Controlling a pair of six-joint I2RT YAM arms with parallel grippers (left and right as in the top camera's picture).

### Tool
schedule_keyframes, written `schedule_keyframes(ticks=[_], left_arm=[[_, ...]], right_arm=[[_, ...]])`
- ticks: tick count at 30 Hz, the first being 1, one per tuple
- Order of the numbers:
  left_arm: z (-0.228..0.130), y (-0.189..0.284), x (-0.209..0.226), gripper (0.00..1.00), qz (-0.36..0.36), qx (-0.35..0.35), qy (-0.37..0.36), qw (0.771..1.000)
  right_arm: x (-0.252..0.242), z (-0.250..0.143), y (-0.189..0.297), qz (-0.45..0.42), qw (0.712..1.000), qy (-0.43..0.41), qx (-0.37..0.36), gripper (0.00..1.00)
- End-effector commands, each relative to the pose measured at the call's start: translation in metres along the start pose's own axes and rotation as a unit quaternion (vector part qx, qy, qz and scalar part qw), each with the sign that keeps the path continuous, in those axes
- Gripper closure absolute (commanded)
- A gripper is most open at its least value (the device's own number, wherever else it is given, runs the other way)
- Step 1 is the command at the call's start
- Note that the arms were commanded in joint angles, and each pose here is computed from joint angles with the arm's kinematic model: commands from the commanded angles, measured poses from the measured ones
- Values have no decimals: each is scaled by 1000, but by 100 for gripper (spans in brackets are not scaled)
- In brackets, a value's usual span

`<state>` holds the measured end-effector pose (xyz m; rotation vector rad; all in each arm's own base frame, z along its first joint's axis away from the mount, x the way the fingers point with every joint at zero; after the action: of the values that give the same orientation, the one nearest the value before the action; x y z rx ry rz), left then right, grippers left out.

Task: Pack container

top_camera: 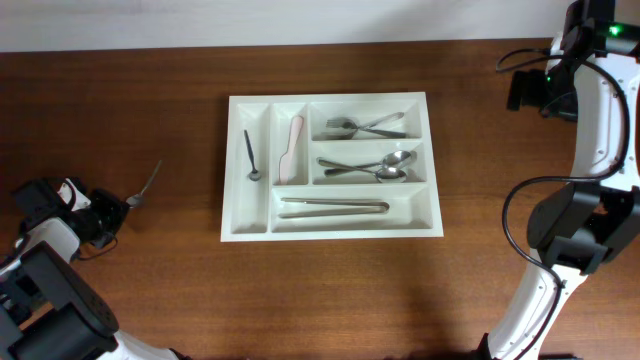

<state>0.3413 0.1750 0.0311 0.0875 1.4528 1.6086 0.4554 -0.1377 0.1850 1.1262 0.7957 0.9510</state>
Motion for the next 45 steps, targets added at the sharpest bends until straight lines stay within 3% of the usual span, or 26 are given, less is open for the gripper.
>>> schedule_keyframes(ticks=[1,9,10,12,17,45], left_arm=[[-5,-3,5,98,3,6,5,1000],[-5,-3,2,98,-6,7,12,1000],[-5,-3,3,93,-6,7,12,1000],[-6,-3,3,73,-6,9,12,1000],[-5,-3,3,62,-6,8,12,1000],[3,-11,-19,61,-22,-14,-14,1000]], right_arm=[[1,2,15,4,1000,3,-17,1],[2,2,15,4,1000,3,-17,1],[2,2,15,4,1000,3,-17,1],[1,2,15,4,1000,3,-17,1],[1,2,15,4,1000,3,-17,1],[1,2,15,4,1000,3,-17,1]])
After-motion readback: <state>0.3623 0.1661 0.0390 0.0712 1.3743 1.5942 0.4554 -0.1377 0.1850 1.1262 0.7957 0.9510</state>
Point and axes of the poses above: each gripper's point midway between its finger pads, its own y axis back along the fingers, its own x axis along the line the jaws close on, z = x × y, the point moved 2 cm from there along y, back along the fingers, and after that the axes turned 6 degrees about -y, right-handed, at the moved point
